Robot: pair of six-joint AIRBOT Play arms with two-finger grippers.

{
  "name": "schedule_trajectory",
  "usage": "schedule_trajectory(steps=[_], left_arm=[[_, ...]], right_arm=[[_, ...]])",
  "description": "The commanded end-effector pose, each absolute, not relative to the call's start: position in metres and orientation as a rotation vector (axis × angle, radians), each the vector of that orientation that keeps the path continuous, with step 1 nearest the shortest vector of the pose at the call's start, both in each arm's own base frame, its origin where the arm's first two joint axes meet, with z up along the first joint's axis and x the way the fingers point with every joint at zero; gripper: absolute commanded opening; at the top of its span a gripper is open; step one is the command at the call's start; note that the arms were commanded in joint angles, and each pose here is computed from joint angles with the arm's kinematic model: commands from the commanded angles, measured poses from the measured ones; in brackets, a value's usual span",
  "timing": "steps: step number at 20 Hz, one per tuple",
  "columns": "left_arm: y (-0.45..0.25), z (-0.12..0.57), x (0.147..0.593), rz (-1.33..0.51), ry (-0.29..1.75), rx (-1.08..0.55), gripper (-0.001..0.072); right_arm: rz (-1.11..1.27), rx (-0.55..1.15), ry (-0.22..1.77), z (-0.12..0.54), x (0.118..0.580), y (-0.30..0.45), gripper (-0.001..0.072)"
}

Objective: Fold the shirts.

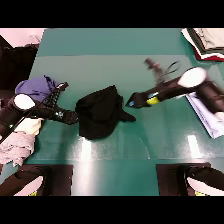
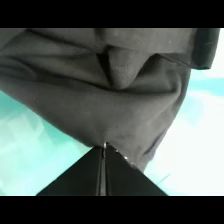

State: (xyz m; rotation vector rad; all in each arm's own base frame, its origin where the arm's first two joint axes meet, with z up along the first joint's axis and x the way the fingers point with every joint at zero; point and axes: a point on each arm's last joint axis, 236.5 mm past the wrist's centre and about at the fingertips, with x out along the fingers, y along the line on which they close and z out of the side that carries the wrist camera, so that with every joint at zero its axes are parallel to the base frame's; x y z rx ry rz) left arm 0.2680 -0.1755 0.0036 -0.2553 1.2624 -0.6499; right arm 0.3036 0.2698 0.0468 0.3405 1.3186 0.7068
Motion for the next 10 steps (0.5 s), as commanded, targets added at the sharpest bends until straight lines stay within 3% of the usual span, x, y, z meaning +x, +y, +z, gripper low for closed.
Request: schedule_trajectory(steps=[1,7,9,10], left_arm=[[-0.174,0.007,0.266,-0.66,1.273,-0.228,0.0022],[-0.172,0.006,0.269,-0.65,1.26,-0.223,0.0023],[-0.172,0.006,0.27,-0.649,1.258,-0.223,0.0023],[-0.172,0.006,0.27,-0.649,1.258,-0.223,0.0022]], right_arm=[[0.663,0.353,1.414,-0.018,0.298,0.305,0.0511],[0.642,0.354,1.48,-0.046,0.31,0.321,0.0507],[0.645,0.351,1.468,-0.044,0.316,0.324,0.0411],[0.644,0.35,1.464,-0.044,0.317,0.324,0.0286]])
